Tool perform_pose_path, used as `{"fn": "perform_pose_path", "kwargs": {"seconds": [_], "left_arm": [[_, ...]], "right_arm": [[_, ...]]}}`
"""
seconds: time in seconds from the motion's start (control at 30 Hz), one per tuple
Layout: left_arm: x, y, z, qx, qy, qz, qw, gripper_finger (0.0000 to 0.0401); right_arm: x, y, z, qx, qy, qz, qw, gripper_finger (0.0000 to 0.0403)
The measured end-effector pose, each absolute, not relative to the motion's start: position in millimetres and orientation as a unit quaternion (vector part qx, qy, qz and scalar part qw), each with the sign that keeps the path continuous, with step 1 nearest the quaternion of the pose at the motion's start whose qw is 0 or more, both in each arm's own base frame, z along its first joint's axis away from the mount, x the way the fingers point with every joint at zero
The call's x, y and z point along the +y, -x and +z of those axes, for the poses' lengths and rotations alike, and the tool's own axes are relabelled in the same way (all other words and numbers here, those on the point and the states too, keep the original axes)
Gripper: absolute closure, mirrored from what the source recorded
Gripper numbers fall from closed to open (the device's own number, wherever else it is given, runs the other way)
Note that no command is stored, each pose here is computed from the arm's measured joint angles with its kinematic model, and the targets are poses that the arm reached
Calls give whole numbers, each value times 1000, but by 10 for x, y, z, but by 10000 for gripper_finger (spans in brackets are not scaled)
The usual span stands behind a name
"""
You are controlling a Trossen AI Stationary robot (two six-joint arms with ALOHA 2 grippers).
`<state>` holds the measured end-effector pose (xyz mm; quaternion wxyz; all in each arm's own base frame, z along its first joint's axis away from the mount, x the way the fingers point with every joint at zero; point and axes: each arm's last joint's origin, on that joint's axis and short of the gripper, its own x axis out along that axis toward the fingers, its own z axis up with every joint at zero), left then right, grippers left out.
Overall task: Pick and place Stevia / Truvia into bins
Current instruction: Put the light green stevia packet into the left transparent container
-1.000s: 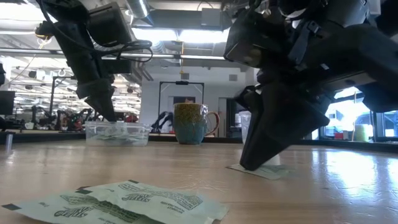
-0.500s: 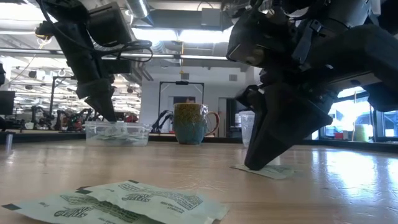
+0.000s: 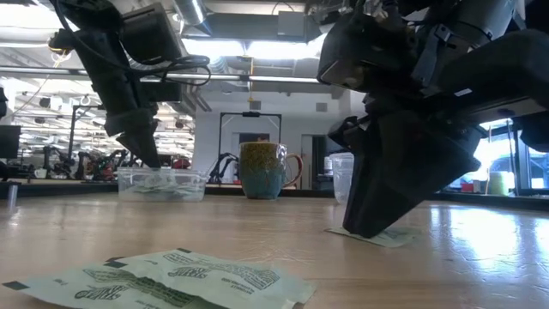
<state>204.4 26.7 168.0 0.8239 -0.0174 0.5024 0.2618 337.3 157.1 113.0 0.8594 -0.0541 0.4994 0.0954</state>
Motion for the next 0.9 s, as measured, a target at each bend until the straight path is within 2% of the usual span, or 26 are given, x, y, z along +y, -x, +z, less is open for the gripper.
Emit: {"fn": "perform_pose_path", "kwargs": {"seconds": [0.17, 0.43, 0.53, 0.67, 0.9], "left_arm": [[261, -2046, 1678, 505, 23, 251, 825, 307], [259, -2047, 1678, 505, 25, 248, 826, 310], [259, -2047, 1678, 506, 25, 248, 826, 307], [259, -2047, 1678, 506, 25, 248, 826, 306], [259, -2047, 1678, 506, 25, 248, 826, 306]], "right_arm": [[1567, -3366, 1121, 504, 53, 92, 857, 327], [1561, -3364, 1116, 505, 54, 89, 857, 389], [1561, -3363, 1115, 505, 55, 89, 857, 398], [1561, -3363, 1115, 506, 49, 86, 857, 379], [1573, -3350, 1088, 513, 56, 95, 851, 309]]}}
